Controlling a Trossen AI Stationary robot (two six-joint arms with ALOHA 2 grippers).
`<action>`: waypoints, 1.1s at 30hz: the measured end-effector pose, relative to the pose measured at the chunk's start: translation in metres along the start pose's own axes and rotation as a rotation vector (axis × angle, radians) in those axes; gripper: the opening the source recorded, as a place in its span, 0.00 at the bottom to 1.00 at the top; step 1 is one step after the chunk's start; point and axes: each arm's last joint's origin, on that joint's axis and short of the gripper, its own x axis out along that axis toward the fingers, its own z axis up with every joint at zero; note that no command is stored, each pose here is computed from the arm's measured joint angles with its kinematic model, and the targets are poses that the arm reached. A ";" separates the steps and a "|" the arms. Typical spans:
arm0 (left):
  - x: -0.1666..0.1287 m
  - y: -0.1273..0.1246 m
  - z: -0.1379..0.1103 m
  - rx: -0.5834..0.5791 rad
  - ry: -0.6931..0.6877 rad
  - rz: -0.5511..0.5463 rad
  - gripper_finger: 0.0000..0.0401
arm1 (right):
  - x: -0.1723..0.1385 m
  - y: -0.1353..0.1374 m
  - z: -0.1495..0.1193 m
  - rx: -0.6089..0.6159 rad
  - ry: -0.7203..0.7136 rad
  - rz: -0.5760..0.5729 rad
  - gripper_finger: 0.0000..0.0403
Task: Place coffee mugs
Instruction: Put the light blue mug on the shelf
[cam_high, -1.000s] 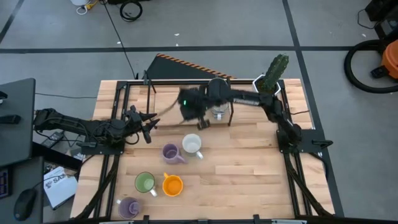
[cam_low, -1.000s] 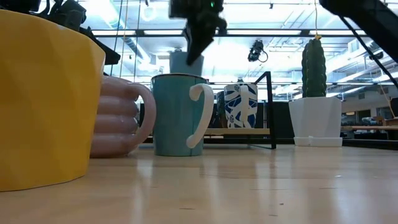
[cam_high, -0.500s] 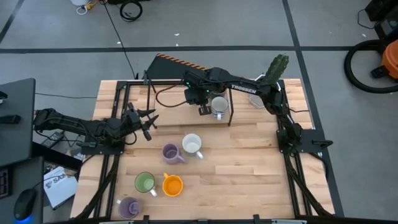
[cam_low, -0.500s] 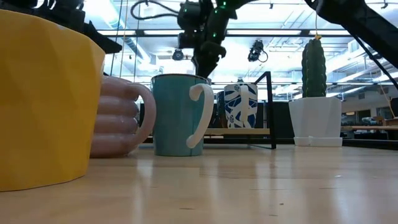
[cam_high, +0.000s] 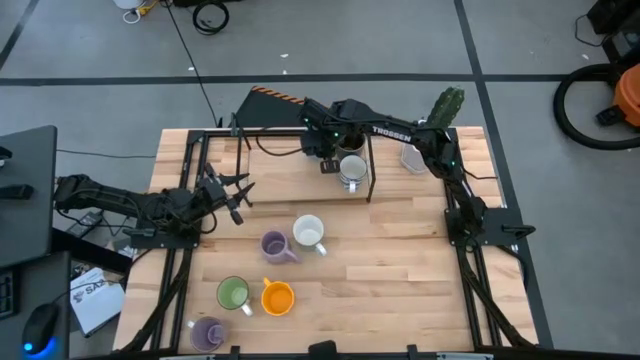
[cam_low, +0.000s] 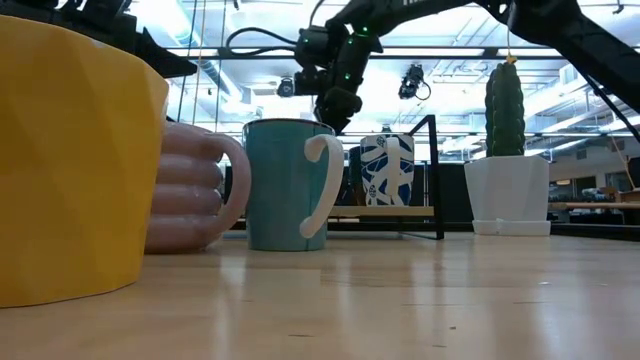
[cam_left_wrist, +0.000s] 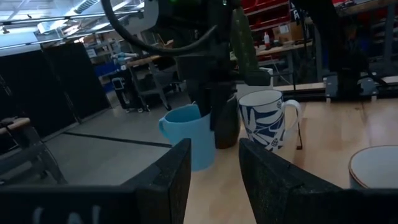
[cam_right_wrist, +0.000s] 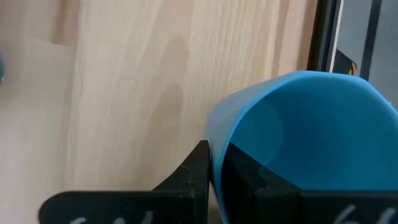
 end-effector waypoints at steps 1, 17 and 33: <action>0.000 0.000 0.000 -0.003 0.000 0.000 0.35 | 0.001 0.000 0.000 0.000 -0.008 0.011 0.09; 0.000 0.000 0.000 -0.017 0.000 -0.003 0.35 | 0.021 0.003 -0.007 0.011 0.034 -0.003 0.09; 0.000 0.000 0.000 -0.018 0.000 -0.003 0.35 | 0.021 0.001 -0.009 0.031 0.045 -0.007 0.09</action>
